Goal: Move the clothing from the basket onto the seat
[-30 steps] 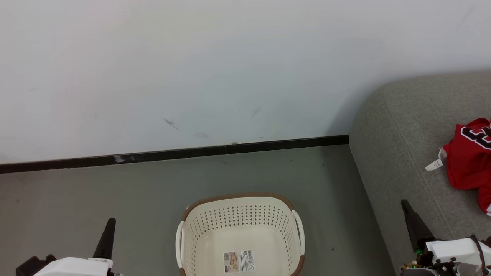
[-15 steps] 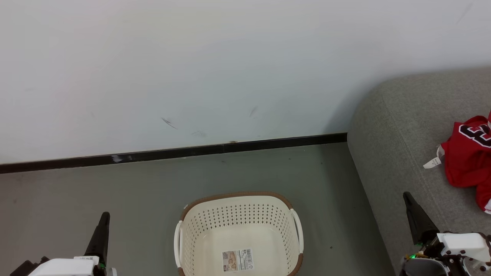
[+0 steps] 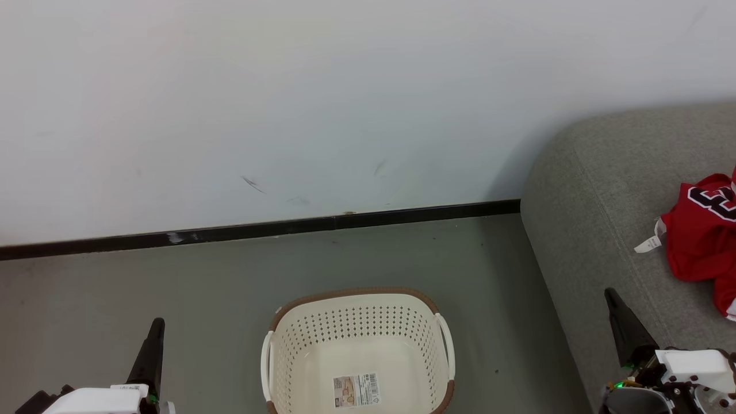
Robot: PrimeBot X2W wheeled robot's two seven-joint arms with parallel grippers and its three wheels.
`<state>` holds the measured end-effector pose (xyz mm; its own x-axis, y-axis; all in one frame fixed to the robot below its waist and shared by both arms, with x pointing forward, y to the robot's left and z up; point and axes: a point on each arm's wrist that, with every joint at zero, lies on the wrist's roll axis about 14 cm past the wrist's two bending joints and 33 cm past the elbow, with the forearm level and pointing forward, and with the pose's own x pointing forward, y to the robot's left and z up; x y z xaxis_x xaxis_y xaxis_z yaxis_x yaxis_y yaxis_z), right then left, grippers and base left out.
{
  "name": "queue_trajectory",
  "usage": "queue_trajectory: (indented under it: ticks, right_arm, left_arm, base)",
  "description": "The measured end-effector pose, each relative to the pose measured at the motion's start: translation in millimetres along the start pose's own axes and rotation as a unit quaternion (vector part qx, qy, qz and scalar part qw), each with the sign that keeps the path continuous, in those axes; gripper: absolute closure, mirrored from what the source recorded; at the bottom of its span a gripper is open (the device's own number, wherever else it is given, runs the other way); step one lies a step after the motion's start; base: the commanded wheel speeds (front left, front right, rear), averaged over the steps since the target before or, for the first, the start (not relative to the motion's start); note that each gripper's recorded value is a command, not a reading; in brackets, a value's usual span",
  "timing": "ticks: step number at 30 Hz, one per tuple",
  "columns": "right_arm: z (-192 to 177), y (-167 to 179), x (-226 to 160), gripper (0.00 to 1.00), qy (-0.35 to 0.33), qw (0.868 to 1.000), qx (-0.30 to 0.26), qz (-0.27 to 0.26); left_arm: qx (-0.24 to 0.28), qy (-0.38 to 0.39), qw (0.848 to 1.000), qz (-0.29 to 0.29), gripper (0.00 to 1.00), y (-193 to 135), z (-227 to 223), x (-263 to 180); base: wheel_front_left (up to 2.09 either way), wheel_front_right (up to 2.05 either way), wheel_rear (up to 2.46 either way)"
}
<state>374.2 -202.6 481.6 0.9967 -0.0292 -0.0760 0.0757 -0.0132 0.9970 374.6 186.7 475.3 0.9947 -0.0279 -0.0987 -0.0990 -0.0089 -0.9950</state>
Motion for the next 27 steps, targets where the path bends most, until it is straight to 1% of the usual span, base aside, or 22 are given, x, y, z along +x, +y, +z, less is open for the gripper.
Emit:
queue_trajectory:
  ticks: [27]
  right_arm:
    - [0.2, -0.3, 0.1, 1.00, 0.001, 1.000, 0.000, 0.000]
  left_arm:
    - [0.000, 0.000, 1.000, 0.000, 1.00, 0.1, 0.0, 0.0]
  base:
    - [0.00, 0.00, 0.00]
